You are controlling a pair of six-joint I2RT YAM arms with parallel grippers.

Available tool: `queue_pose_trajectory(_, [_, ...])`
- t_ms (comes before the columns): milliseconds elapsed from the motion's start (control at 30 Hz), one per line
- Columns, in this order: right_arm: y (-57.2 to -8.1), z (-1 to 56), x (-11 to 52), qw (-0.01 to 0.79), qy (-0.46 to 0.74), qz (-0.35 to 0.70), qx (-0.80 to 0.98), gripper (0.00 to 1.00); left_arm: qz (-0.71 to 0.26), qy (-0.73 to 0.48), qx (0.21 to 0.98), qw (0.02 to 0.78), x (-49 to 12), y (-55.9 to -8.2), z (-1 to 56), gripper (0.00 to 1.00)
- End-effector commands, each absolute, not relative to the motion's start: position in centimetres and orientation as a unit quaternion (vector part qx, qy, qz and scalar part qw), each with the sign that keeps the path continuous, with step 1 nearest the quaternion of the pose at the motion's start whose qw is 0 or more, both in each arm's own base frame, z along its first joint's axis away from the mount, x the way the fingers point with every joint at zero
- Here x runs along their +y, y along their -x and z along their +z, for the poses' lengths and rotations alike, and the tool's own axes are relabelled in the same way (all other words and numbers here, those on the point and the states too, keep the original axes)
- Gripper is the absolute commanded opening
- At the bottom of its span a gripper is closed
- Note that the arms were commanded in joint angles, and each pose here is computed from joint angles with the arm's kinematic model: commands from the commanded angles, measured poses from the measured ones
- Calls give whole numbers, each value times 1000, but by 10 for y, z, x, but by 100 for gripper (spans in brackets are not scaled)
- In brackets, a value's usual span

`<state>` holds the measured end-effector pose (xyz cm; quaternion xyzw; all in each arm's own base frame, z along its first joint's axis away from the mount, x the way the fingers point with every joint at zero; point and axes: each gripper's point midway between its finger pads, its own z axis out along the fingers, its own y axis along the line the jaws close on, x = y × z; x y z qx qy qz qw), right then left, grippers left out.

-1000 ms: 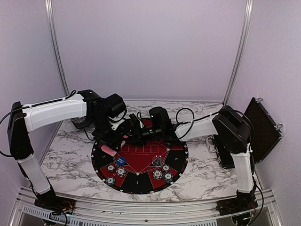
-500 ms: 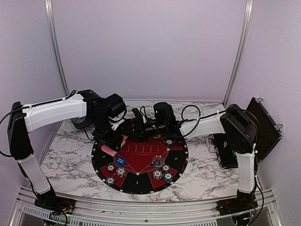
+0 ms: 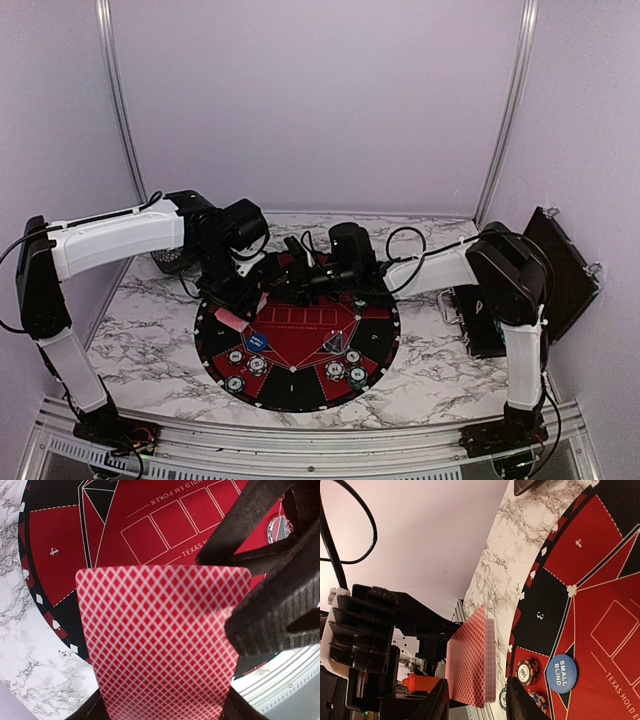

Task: Distribute texas hold em gaming equipment
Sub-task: Pick up the poker card from the face-down deck piles.

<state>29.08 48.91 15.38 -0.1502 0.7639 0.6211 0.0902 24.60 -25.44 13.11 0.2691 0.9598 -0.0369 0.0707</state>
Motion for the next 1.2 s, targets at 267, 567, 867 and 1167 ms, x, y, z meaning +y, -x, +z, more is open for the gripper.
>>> queue_pose_trajectory(267, [-292, 177, 486, 108, 150, 638, 748, 30, -45, -273, 958, 80, -254, -243, 143, 53])
queue_pose_trajectory(567, [-292, 180, 485, 108, 147, 640, 747, 21, -44, -274, 958, 78, -254, -243, 141, 53])
queue_pose_trajectory(867, [-295, 183, 482, 113, 143, 641, 746, 16, -43, -274, 957, 78, -254, -243, 141, 53])
queue_pose_trajectory(1167, [-295, 186, 483, 112, 141, 644, 744, 9, -43, -275, 958, 77, -254, -243, 140, 53])
